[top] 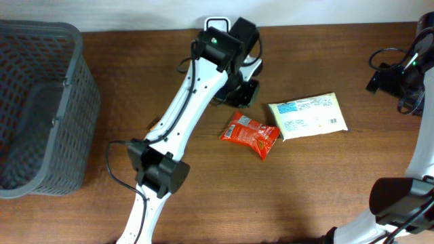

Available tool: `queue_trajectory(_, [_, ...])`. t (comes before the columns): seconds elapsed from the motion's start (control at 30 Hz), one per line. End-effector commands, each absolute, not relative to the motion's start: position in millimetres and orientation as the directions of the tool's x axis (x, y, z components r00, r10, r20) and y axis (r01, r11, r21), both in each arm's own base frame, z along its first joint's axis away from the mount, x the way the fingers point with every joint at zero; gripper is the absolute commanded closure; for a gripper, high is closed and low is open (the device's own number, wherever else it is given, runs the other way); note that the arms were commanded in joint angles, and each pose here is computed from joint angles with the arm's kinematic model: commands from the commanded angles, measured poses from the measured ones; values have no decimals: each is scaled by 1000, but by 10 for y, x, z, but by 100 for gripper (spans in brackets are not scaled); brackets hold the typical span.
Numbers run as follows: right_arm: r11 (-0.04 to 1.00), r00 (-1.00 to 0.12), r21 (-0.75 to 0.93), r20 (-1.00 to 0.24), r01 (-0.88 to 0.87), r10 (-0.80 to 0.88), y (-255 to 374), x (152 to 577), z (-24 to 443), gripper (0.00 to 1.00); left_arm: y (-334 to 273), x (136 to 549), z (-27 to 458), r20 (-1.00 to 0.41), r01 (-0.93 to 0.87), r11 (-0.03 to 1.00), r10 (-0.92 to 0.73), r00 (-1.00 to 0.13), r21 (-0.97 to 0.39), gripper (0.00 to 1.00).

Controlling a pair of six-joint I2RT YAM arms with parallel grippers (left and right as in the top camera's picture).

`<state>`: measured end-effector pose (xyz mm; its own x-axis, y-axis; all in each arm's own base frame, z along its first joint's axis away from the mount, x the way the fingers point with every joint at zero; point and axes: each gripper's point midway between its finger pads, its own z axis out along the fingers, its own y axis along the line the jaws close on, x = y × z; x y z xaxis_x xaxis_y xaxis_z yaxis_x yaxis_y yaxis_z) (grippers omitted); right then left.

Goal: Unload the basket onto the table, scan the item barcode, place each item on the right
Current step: 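Raise the left gripper away from the red snack bag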

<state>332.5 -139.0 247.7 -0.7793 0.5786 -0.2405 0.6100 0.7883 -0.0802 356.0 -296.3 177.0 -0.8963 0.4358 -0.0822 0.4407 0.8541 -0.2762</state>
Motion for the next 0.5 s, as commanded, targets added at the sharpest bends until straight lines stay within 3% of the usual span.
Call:
queue_trajectory(0.0, [789, -783, -96, -246, 606, 571, -1413, 3331, 2481, 1, -2760, 3436, 1605, -2, 445, 872, 454, -891, -204, 100])
queue_trajectory(0.3, [790, -783, -96, -246, 606, 571, -1413, 3331, 2481, 1, -2761, 3260, 1368, 89, 452, 872, 474, -876, -188, 100])
queue_trajectory(0.47, [790, -783, -96, -246, 606, 571, -1413, 3331, 2481, 2, -2810, 3336, 1300, 58, 459, 874, 473, -879, -160, 100])
